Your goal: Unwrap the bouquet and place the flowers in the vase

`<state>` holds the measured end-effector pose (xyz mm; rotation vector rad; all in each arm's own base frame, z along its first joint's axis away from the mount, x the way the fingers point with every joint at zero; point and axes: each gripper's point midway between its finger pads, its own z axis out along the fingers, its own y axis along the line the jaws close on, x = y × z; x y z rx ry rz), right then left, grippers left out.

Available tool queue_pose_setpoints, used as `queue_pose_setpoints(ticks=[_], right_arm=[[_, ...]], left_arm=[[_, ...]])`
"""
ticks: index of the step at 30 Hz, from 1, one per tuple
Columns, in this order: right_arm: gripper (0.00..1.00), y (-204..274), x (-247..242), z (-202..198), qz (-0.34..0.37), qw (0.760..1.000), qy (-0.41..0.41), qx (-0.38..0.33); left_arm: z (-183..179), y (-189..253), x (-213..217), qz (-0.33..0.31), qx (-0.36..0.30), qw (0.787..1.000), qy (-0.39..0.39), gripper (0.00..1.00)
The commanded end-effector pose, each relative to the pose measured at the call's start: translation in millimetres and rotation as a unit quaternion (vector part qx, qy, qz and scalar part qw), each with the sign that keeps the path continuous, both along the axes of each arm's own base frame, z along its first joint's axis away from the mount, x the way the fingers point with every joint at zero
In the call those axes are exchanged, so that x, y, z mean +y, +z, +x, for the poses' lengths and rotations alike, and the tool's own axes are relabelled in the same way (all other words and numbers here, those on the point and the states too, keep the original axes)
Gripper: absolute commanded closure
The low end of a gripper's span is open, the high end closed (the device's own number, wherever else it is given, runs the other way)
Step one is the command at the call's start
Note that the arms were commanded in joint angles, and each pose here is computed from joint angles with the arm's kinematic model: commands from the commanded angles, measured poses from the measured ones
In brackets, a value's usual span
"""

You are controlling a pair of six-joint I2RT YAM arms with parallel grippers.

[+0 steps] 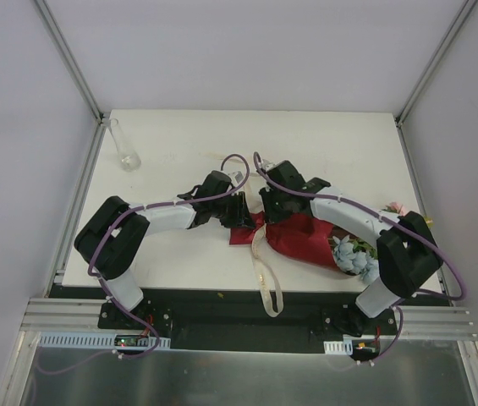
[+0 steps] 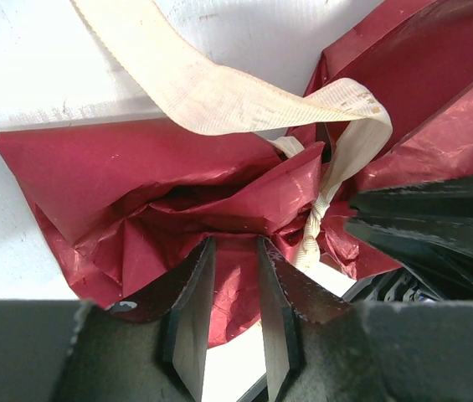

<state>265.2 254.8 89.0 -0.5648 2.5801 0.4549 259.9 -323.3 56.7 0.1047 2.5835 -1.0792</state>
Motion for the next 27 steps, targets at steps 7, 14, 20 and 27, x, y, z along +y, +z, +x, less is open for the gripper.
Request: queue_pose_setpoints(ticks=[7,14,20,27], right_arm=[[0.8,2,3,14,-0.036,0.999,0.016,-0.027],[0.81,1,11,13,-0.038,0.998,0.029,-0.029],[0.82,-7,11,12,-0.046,0.998,0.032,-0.021],[0.85,-15,6,13,-0.067,0.997,0.025,-0.021]], left_arm=[[-10,-1,-3,-0.002,0.006,1.0,-0.01,0.72],[-10,-1,-3,-0.001,0.007,1.0,-0.011,0.72],[-9,-1,-3,-0.001,0.006,1.0,-0.01,0.72],[-10,-1,-4,-0.001,0.006,1.0,-0.011,0.72]])
